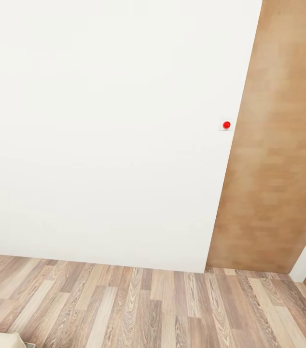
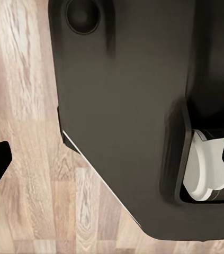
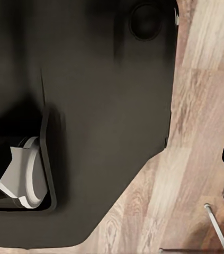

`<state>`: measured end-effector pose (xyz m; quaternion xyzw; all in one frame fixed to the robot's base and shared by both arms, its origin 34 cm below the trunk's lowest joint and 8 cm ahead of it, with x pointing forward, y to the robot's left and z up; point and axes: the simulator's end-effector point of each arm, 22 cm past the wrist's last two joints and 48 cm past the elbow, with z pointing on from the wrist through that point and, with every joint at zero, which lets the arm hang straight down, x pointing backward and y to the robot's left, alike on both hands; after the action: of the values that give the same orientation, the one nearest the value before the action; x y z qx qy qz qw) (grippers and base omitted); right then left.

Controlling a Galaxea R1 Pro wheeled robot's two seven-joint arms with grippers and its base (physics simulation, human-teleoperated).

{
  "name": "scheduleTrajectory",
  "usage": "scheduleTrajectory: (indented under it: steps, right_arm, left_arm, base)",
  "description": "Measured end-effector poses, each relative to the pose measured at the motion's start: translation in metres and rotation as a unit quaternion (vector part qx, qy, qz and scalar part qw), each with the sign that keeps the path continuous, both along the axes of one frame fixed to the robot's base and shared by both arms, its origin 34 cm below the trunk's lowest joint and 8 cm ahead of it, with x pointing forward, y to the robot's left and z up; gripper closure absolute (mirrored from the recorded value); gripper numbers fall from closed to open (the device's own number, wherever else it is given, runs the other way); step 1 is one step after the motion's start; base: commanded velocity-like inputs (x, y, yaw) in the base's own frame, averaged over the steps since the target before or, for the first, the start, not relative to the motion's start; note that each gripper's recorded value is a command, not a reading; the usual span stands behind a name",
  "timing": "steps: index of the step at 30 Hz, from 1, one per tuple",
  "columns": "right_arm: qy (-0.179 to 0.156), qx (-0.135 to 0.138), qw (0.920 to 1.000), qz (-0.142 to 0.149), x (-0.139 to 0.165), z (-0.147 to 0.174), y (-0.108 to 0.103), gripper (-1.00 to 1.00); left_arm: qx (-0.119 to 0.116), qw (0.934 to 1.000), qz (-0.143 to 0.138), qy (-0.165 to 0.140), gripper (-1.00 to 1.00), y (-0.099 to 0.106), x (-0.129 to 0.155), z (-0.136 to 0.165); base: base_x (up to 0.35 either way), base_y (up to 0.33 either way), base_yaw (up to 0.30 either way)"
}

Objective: Put all the toys in the child's room - the three board games (two on the bed and one on the table), the two jigsaw puzzles on the table, and the tennis ball on the table - inside the toy box on the table in the child's room.

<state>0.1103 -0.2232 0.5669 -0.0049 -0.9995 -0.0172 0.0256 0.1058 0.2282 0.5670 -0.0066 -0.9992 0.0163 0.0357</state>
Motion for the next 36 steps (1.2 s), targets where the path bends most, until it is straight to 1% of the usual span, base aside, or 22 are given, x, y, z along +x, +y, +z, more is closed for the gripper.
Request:
scheduleTrajectory:
  steps: [10, 36]
  right_arm:
    - [0.0, -0.004, 1.0, 0.001, -0.003, 0.01, -0.007, -1.0]
    - [0.001, -0.005, 1.0, 0.002, -0.012, 0.034, -0.008, -1.0]
  left_arm:
    - [0.0, 1.0, 0.0, 0.001, -1.0, 0.0, -0.003, 0.011]
    - [-0.003, 1.0, 0.0, 0.003, -1.0, -0.005, -0.013, 0.034]
  base:
    - [0.0, 0.0, 0.0]
    - [0.0, 0.0, 0.0]
